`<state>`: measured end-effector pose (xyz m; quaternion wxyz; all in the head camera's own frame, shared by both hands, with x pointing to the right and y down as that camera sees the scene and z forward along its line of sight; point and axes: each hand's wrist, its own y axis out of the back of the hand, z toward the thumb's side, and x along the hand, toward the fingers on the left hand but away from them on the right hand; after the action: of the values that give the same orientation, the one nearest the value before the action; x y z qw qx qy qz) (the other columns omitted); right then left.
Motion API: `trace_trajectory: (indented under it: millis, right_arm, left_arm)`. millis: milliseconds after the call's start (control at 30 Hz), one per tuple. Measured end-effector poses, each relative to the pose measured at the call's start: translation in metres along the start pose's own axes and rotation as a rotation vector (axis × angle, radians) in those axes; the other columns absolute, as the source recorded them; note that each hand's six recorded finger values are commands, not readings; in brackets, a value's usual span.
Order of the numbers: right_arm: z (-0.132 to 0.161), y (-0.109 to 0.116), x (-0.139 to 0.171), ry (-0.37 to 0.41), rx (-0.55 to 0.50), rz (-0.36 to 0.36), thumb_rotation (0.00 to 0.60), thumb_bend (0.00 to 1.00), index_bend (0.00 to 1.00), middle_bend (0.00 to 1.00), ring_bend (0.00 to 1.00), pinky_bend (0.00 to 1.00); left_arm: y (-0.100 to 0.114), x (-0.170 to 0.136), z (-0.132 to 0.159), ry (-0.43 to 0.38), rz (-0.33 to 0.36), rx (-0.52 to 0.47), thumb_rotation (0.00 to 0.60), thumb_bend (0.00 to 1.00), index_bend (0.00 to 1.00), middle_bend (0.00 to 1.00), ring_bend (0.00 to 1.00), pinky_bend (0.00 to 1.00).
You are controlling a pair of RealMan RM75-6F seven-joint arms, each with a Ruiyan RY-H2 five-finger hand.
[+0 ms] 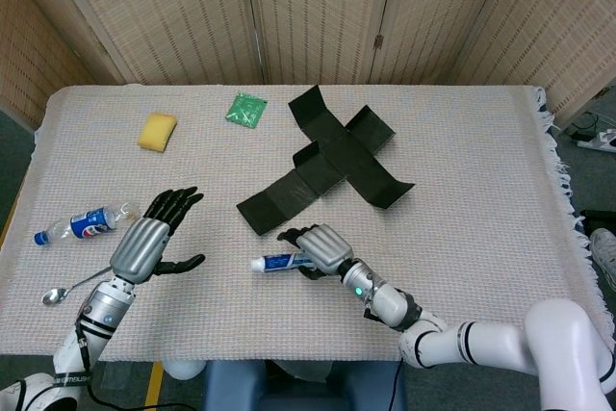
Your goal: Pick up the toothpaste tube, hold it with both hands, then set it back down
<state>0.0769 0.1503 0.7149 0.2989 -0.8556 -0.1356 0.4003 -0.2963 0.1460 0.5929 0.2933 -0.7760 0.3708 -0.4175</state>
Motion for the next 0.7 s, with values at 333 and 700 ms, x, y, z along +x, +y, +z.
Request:
trace_trajectory:
  millis: [333,700]
  right_arm:
    - [-0.028,0.056,0.048,-0.060,0.000,-0.175,0.600,0.82,0.08,0.19,0.26,0.23]
    - [-0.106,0.101,0.175,-0.244,0.109,-0.425,0.600,0.79,0.16,0.19,0.26,0.23]
  left_arm:
    - [0.023,-0.016,-0.055,0.137,0.081,0.083,0.002,0.11,0.09,0.06,0.03,0.00]
    - [0.048,-0.051,-0.099,0.281,0.170,0.259,0.460,0.13,0.10,0.08,0.06,0.00]
